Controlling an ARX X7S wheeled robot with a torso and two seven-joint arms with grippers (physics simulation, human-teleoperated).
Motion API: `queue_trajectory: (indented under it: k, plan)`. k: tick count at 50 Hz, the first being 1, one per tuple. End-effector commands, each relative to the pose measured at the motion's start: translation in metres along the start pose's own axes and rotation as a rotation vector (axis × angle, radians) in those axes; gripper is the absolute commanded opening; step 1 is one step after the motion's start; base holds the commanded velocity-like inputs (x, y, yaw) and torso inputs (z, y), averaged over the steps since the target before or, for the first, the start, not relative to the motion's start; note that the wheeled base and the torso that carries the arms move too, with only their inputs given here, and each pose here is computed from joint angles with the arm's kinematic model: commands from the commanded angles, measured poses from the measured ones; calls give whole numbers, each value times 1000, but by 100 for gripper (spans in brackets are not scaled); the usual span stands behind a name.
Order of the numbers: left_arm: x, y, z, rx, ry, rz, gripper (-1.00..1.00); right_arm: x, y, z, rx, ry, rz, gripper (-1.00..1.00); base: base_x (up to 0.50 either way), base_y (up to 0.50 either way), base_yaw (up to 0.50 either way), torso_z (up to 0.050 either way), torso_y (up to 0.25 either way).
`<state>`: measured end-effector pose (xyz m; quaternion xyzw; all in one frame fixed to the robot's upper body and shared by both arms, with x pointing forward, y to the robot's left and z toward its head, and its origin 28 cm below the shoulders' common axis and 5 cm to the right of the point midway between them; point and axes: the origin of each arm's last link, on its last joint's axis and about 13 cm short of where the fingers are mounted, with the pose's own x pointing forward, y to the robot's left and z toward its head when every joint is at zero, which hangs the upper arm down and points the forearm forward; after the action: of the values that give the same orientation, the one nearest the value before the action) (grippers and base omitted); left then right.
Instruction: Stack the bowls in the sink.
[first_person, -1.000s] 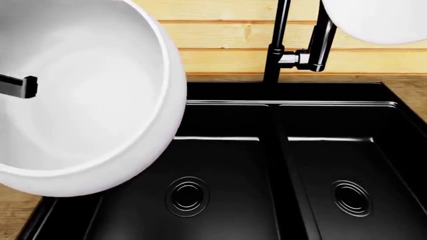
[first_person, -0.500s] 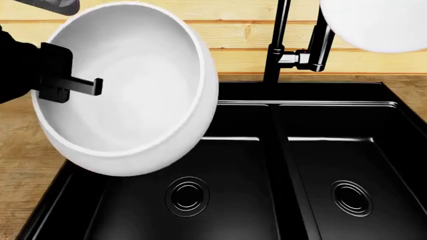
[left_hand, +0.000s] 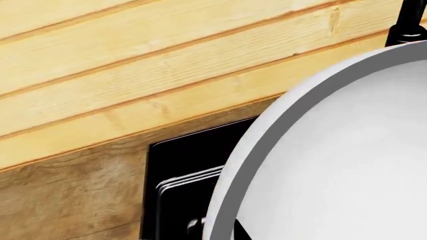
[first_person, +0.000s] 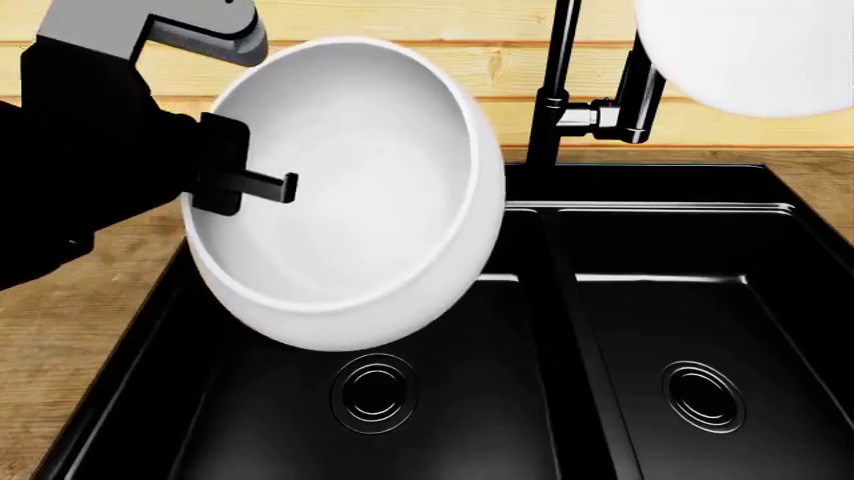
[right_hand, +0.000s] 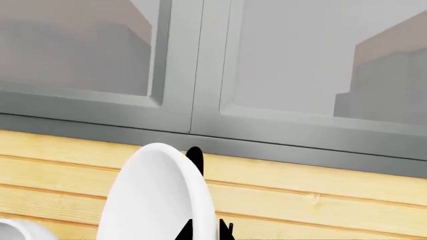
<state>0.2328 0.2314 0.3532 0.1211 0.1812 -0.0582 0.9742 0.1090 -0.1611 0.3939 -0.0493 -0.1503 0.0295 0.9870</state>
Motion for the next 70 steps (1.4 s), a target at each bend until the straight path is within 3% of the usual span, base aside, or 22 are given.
queue_trajectory:
  k: [1, 18, 32, 53, 70]
  plan:
    - [17, -11, -4, -20, 18, -65, -100, -1, 0, 1, -6, -22, -9, -100, 0, 0, 0, 0, 0]
    - [33, -22, -25, 63, 208, -157, -100, -1, -2, -3, -7, -12, -17, -100, 0, 0, 0, 0, 1]
    - [37, -25, -31, 72, 260, -204, -100, -2, -3, -5, -5, -8, -21, -100, 0, 0, 0, 1, 1]
    - [54, -20, -42, 44, 291, -126, -100, -1, -5, -10, -4, 0, -26, -100, 0, 0, 0, 0, 0]
    - [77, -27, -52, 37, 303, -123, -100, -2, -5, -14, -6, 10, -30, -100, 0, 0, 0, 0, 1]
